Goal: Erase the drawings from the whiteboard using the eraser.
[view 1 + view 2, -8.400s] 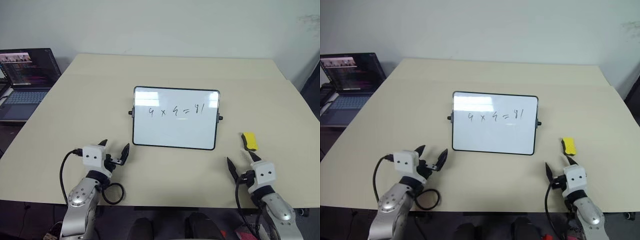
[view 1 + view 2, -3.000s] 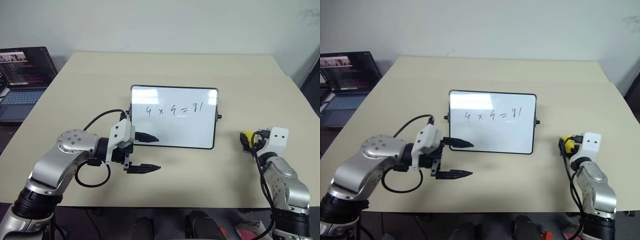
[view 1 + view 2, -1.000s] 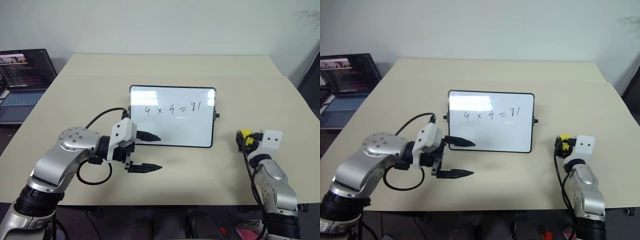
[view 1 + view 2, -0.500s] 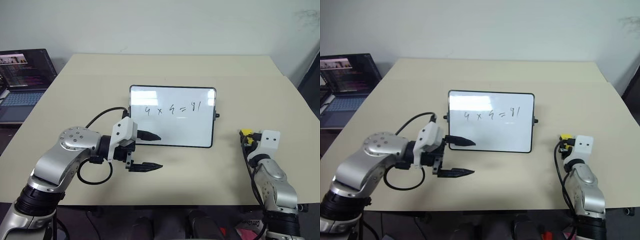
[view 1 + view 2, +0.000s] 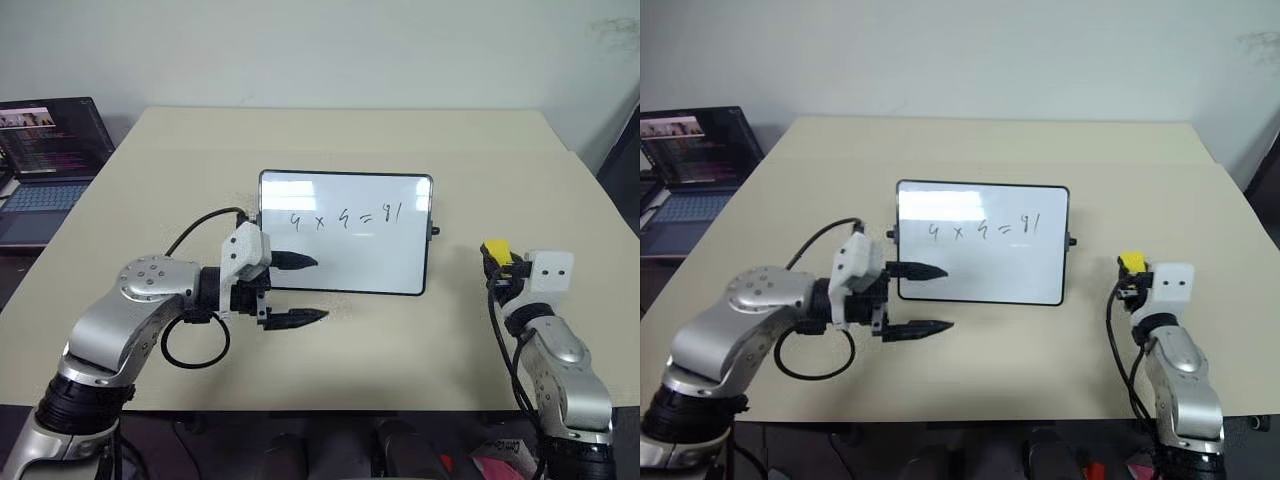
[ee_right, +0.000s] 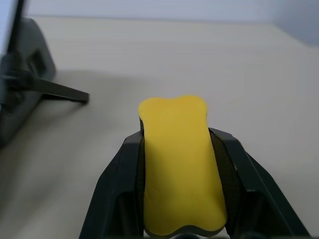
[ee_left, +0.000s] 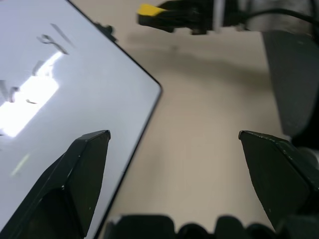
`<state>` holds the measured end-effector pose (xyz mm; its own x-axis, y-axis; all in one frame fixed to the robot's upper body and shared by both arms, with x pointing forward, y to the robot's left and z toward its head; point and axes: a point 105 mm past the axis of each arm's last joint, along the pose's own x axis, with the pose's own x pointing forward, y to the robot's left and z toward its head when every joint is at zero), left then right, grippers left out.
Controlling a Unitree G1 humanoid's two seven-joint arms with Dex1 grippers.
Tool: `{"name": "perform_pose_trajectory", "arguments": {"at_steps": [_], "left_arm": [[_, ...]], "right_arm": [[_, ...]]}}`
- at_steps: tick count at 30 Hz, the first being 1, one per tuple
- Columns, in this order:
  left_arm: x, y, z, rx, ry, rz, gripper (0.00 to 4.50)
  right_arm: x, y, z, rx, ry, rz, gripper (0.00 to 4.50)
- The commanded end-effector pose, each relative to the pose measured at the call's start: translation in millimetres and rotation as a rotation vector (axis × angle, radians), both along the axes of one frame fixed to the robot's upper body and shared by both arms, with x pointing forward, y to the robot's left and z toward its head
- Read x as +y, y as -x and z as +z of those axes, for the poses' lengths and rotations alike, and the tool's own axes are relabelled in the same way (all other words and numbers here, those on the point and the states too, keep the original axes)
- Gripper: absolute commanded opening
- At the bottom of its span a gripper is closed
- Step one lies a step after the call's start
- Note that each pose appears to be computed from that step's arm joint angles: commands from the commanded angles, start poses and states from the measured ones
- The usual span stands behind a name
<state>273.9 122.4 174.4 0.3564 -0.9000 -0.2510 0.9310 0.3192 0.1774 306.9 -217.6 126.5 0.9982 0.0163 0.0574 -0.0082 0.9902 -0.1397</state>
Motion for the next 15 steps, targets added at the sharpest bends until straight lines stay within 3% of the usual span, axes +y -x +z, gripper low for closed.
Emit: {"name": "perform_pose_trajectory", "arguments": {"at_steps": [1,4,7,13,15], "left_arm": [[12,-12,6,-0.069,0.039,0.164,4.5],[16,-13,3,-0.048,0.105,0.238,4.5],[23,-9,-4,0.0,0.154,0.294,4.5],[59,-9,-18,0.047,0.116,0.406,4.5],[77,-9,-26,0.062,0.042,0.441,4.5]], "right_arm": [[27,13,34,-0.179,0.216,0.11,1.48],[58,21,47,-0.264,0.306,0.233,1.48],[80,24,57,-0.305,0.303,0.315,1.48],[115,11,78,-0.322,0.254,0.438,1.48],[130,1,78,-0.277,0.25,0.498,1.48]]}}
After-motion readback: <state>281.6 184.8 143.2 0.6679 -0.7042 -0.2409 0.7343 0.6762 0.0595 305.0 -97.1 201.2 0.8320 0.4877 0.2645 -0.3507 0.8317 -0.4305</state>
